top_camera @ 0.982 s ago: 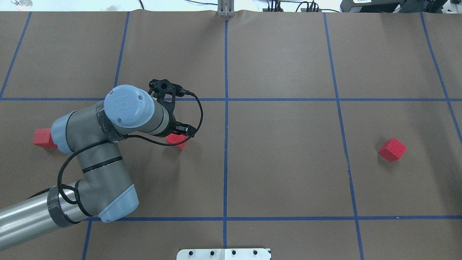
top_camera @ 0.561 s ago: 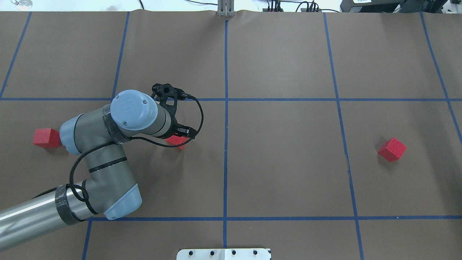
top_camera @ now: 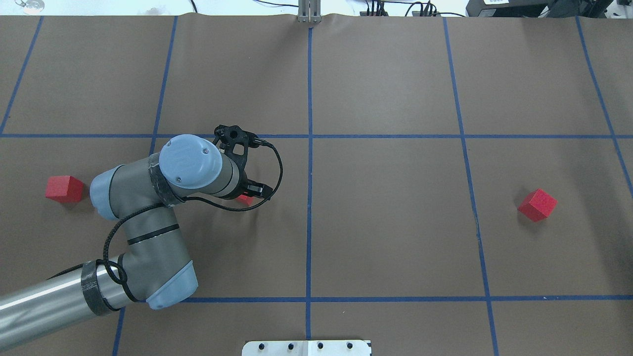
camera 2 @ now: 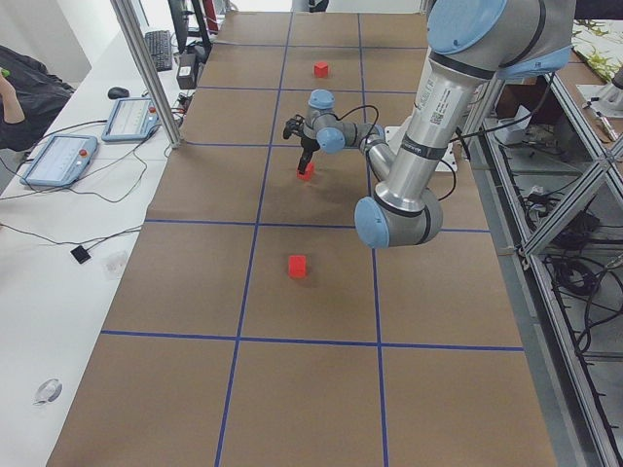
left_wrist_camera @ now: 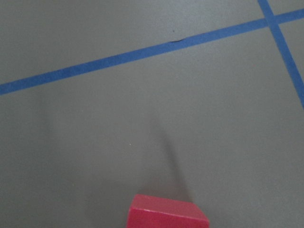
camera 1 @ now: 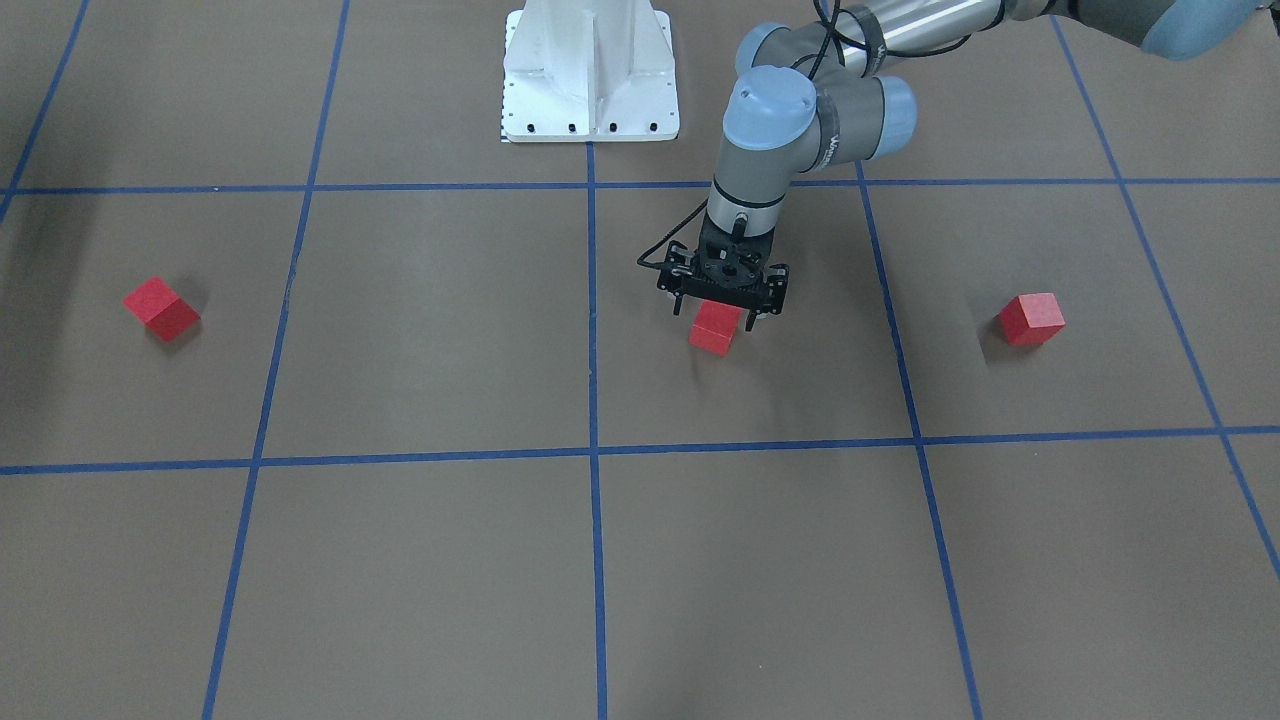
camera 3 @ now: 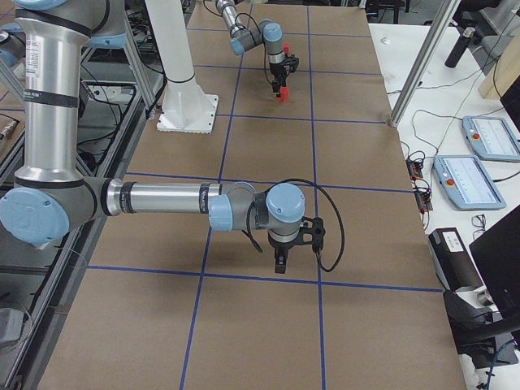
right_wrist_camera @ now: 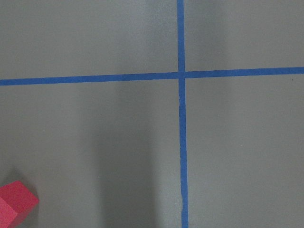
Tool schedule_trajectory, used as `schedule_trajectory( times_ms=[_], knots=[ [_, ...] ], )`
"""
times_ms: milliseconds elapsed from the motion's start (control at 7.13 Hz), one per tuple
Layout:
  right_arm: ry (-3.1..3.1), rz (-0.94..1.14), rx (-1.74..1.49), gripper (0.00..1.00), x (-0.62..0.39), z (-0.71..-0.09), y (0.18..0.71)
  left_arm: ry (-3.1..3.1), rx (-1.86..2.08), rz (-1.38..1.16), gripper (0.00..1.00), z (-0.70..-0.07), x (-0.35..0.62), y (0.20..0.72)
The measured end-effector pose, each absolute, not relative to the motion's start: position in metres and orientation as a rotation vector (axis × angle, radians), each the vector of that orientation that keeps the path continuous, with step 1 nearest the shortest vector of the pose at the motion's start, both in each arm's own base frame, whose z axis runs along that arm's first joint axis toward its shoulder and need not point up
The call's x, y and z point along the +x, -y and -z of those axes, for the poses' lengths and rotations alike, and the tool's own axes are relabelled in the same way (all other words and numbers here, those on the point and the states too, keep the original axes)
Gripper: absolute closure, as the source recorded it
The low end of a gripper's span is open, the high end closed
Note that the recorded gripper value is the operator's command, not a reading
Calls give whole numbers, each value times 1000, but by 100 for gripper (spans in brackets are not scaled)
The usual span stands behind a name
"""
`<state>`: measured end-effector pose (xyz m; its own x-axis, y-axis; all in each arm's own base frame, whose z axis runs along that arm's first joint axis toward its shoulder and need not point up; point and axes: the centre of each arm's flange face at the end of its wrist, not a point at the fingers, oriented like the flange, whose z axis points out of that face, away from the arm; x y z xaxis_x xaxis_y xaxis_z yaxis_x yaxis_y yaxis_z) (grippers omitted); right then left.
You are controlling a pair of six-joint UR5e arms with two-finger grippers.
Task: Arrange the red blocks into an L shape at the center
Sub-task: 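Lower the left gripper and grasp the middle red cube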
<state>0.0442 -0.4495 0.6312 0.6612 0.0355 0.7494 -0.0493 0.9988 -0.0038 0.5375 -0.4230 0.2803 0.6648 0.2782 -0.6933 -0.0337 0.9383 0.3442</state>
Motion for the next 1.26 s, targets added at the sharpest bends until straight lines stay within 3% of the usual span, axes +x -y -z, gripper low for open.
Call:
schedule_trajectory(
  times_ms=[140, 280, 561, 701, 1262],
  knots=[
    [847, -48, 16, 1, 44, -632, 449, -827, 314, -183, 6, -282, 539, 421],
    [847, -49, 15, 1, 44, -632, 449, -824, 311, -184, 20, -283, 540, 420],
    [847, -49, 15, 1, 44, -632, 449, -819, 306, -182, 81, -287, 540, 419],
    [847, -48, 16, 1, 44, -631, 449, -820, 304, -179, 100, -286, 540, 419],
    [848, -46, 24, 1, 44, -628, 451, -883, 238, 29, 100, -235, 546, 432]
  ],
)
